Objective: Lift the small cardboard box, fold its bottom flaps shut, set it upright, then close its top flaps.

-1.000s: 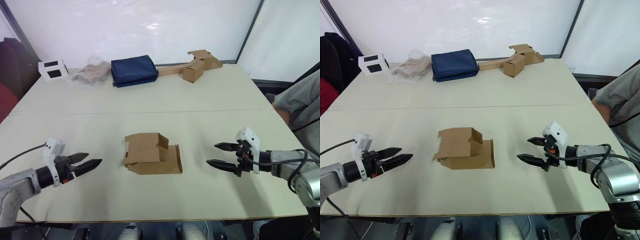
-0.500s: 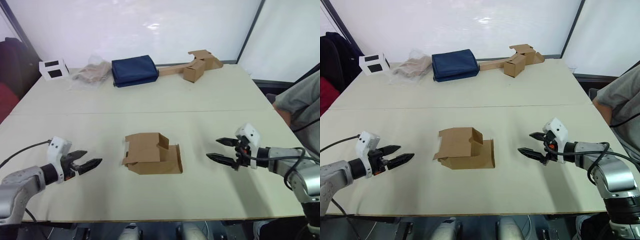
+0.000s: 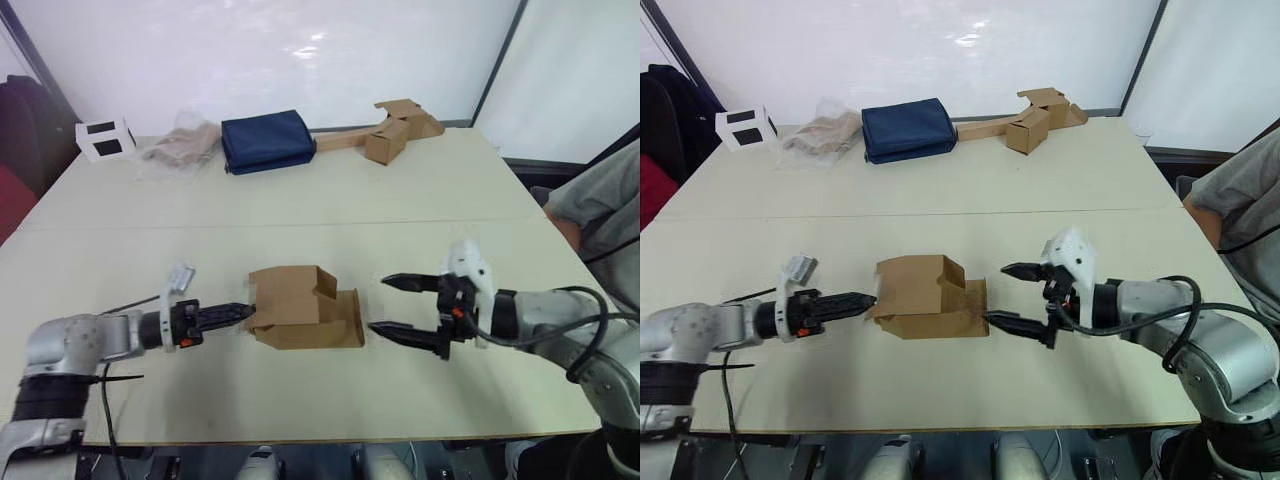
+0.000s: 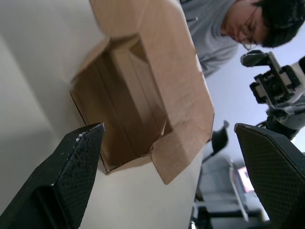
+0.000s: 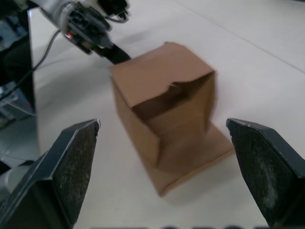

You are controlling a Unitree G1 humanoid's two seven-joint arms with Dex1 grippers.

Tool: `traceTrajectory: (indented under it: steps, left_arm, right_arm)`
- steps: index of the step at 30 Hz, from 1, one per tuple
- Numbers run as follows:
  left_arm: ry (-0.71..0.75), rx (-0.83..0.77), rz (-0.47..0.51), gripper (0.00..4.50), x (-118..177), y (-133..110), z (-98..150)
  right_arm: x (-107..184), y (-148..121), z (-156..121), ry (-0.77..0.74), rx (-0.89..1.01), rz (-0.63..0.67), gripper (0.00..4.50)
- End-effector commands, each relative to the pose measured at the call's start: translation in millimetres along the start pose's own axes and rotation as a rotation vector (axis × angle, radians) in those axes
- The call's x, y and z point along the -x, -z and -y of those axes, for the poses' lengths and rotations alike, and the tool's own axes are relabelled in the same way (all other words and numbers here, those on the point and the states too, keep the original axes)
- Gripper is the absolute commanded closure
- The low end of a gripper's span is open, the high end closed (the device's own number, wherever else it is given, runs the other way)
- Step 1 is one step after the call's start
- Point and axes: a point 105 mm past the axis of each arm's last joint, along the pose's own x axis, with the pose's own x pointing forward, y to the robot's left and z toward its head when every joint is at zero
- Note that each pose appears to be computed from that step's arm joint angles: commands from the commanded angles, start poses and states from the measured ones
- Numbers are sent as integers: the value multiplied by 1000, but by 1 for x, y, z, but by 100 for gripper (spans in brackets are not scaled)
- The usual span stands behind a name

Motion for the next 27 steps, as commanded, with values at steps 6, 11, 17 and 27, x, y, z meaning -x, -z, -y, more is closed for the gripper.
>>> traceTrajectory:
  steps: [6, 11, 17, 27]
  left_arm:
    - [119, 1, -39, 0, -28, -16, 3]
    - [183, 10, -62, 0, -45, -18, 3]
    - [241, 1, -84, 0, -57, -22, 7]
    - [301, 0, -108, 320, -59, -25, 18]
  right_arm:
    - [-11, -12, -31, -33, -10, 44, 5]
    - [-10, -12, -32, -6, -33, 45, 5]
    - [-7, -9, -32, 4, -48, 30, 5]
    - [-8, -7, -33, 3, -58, 30, 0]
